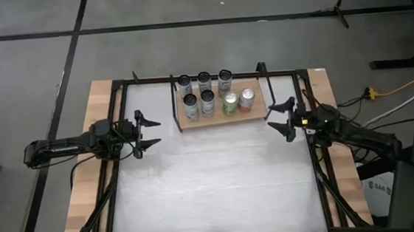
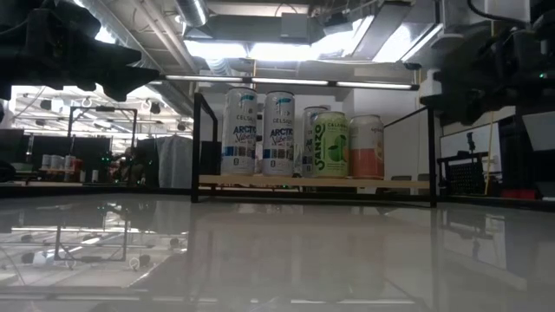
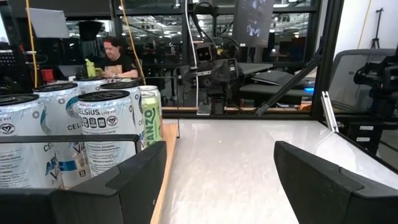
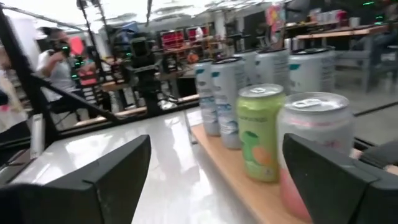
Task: Place canned beverage on shelf
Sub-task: Return to Home Position
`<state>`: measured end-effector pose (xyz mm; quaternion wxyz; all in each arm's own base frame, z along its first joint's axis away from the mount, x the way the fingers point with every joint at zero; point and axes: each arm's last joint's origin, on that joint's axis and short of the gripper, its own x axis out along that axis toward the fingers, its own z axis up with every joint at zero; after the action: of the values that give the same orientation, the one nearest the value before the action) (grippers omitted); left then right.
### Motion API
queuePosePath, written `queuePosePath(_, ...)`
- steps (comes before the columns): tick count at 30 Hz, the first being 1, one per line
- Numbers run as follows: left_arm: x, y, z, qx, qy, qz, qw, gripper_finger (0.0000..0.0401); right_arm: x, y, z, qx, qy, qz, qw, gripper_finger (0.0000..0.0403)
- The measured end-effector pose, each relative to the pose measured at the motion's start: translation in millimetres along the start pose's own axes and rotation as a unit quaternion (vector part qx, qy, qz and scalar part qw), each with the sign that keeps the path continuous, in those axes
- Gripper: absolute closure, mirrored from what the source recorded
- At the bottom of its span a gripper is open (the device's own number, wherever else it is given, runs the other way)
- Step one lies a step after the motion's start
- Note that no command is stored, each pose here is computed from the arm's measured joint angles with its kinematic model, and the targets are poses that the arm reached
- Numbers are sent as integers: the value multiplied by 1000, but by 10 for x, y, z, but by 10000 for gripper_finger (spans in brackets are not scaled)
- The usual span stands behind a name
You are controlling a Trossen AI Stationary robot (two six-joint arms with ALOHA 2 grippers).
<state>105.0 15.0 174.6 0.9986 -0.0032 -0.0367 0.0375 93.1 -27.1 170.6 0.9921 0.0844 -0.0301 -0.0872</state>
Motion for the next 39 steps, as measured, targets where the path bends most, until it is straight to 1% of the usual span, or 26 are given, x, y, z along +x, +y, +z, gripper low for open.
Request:
queuePosePath(3, 0, 0, -1, 0, 0, 0, 1000, 109, -1, -14, -4, 1, -1, -22, 1000, 56)
queuePosePath(6, 0, 0, -1, 0, 0, 0, 1000, 109, -1, -23, -10, 12, 0, -37, 999, 84)
queuePosePath(9, 0, 0, -1, 0, 0, 0, 1000, 109, -1, -23, -11, 13, 0, -37, 999, 132)
queuePosePath(18, 0, 0, -1, 0, 0, 0, 1000, 109, 4, -12, -14, 2, 6, -16, 1000, 300)
queuePosePath(22, 0, 0, -2, 0, 0, 0, 1000, 109, 5, -10, -13, -2, 6, -13, 1000, 357)
queuePosePath(25, 0, 0, -1, 0, 0, 0, 1000, 109, 5, -8, -13, -26, 7, -9, 1000, 392)
queuePosePath(28, 0, 0, -1, 0, 0, 0, 1000, 109, 5, -1, -10, -42, 6, 2, 999, 397)
queuePosePath(31, 0, 0, -2, 0, 1, 0, 1000, 109, 5, 4, -9, -39, 6, 10, 999, 393)
queuePosePath(39, 0, 0, -1, 0, 0, 0, 1000, 109, 5, 3, -10, -39, 6, 9, 999, 400)
